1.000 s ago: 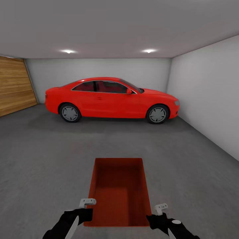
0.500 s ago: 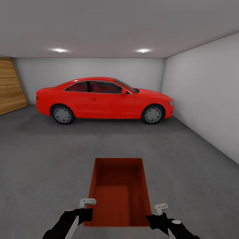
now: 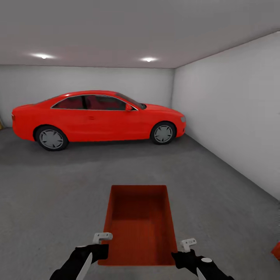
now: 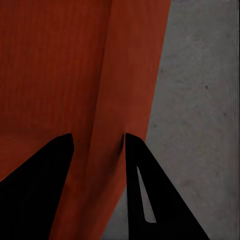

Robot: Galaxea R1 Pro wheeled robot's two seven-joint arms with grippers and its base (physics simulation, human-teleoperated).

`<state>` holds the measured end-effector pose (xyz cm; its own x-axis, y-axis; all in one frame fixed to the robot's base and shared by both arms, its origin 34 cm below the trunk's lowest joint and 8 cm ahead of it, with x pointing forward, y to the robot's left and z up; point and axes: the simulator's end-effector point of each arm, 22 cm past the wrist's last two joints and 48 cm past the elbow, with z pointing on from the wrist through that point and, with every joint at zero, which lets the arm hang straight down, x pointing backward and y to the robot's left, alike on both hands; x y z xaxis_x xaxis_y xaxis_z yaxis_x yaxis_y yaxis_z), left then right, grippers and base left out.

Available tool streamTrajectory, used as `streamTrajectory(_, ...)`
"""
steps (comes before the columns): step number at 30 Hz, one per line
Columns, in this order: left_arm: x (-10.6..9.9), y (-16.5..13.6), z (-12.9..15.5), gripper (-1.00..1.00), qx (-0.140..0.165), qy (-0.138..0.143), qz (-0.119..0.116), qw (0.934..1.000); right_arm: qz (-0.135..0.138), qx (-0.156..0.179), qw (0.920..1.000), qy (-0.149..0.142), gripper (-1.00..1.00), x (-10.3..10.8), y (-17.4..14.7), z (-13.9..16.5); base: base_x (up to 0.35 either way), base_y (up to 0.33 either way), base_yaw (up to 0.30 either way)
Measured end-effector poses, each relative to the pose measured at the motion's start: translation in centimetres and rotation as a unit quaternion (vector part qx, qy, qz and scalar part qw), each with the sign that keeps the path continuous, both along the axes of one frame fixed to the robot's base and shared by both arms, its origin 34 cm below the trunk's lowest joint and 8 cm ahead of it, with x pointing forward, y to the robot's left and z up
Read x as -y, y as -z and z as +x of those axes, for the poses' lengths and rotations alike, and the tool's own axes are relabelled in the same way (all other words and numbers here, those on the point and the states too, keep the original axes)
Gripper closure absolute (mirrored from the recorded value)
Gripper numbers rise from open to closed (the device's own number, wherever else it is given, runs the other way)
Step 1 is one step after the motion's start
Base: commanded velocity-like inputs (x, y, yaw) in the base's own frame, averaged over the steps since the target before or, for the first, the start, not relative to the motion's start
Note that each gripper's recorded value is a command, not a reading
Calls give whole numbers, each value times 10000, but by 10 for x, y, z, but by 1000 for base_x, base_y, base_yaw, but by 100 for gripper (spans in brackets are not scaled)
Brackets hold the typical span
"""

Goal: Move the two storage containers from the living room to the garage. In the garage, place one container on the floor and stack the other container on top of it (either order is fine).

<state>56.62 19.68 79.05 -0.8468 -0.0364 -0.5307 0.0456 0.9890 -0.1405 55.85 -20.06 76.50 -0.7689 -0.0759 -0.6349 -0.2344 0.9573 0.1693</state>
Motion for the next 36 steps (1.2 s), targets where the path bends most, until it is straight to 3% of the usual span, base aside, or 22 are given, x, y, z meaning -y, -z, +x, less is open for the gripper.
streamTrajectory(28,-2,0,0,100,0,-2,2,10000,-3,1,10000,0,100,-2,0,0,324,0,-276)
streamTrajectory(36,-2,0,0,100,-3,-2,3,10000,-3,-3,10000,1,100,-2,0,0,104,0,-276)
